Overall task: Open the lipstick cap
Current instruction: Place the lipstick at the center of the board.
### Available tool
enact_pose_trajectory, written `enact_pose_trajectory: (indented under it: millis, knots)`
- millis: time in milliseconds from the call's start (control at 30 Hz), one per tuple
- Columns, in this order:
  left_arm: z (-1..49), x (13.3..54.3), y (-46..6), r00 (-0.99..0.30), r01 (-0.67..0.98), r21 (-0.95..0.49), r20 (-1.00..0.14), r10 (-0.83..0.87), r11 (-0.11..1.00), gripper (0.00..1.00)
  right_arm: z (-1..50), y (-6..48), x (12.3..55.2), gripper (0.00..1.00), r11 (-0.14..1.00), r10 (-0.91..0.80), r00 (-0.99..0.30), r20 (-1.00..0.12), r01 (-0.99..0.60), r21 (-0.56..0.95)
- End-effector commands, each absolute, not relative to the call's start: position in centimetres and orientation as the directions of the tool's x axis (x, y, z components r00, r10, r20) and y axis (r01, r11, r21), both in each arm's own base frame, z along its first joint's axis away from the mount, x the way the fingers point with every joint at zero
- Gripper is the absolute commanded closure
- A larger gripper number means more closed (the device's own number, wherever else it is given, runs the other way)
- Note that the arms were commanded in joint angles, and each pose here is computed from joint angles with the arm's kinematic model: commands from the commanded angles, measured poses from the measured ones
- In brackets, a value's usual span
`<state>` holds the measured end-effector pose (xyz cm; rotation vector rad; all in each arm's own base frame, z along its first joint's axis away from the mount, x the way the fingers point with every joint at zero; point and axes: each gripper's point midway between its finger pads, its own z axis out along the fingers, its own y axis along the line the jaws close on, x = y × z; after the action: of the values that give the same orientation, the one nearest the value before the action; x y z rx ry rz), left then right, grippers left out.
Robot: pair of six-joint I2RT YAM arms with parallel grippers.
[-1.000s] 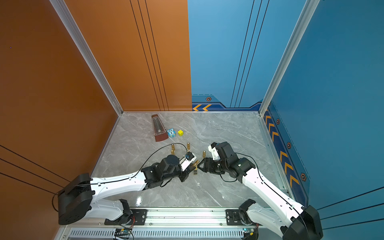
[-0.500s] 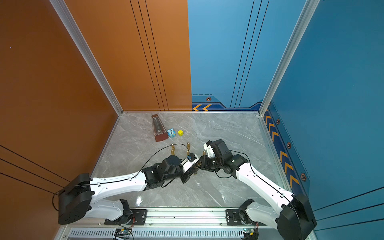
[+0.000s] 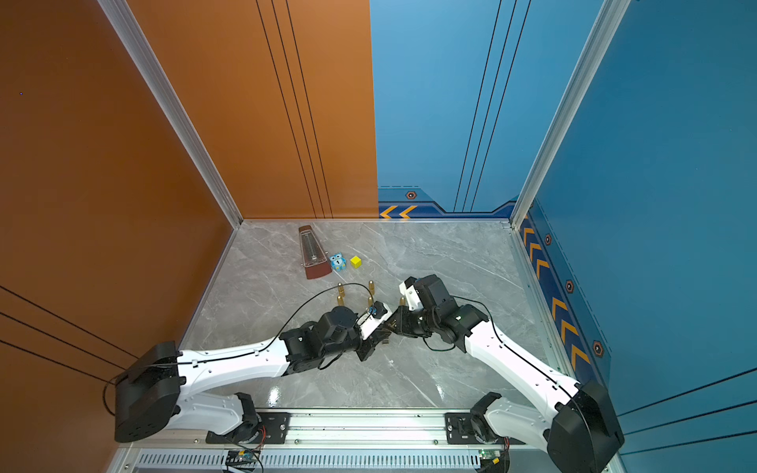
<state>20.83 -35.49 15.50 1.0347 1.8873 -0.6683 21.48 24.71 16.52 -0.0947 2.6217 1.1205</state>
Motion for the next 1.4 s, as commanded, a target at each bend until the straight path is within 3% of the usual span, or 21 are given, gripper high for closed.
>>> enact_pose_trajectory:
  millis: [0, 67, 233, 333, 667, 1367]
  knots:
    - [16.9, 21.5, -35.9, -0.259, 0.847, -0.017, -0.886, 0.385, 0.532, 1.0, 16.9, 24.4, 21.6, 0.84, 0.715, 0.04, -0.945, -0.324, -0.2, 0.67]
    - [16.9, 21.5, -35.9, -0.259, 0.847, -0.016, -0.886, 0.385, 0.532, 1.0, 17.0, 24.3, 21.8, 0.84, 0.724, 0.044, -0.942, -0.332, -0.199, 0.661]
    - [16.9, 21.5, -35.5, -0.254, 0.842, -0.007, -0.887, 0.385, 0.54, 0.54, 17.6, 22.7, 22.7, 0.85, 0.788, 0.061, -0.918, -0.392, -0.196, 0.584]
    - [16.9, 21.5, -35.0, -0.259, 0.835, -0.008, -0.888, 0.379, 0.551, 0.37, 17.7, 21.0, 23.5, 0.85, 0.842, 0.071, -0.899, -0.432, -0.178, 0.509]
    - [16.2, 23.1, -33.8, -0.356, 0.737, -0.059, -0.881, 0.313, 0.673, 0.02, 14.0, 14.7, 26.4, 0.85, 0.98, 0.071, -0.834, -0.548, -0.043, 0.194]
    - [15.9, 24.5, -34.4, -0.393, 0.685, -0.074, -0.875, 0.283, 0.725, 0.01, 6.2, 12.7, 29.8, 0.85, 0.997, 0.06, -0.802, -0.595, 0.023, 0.07]
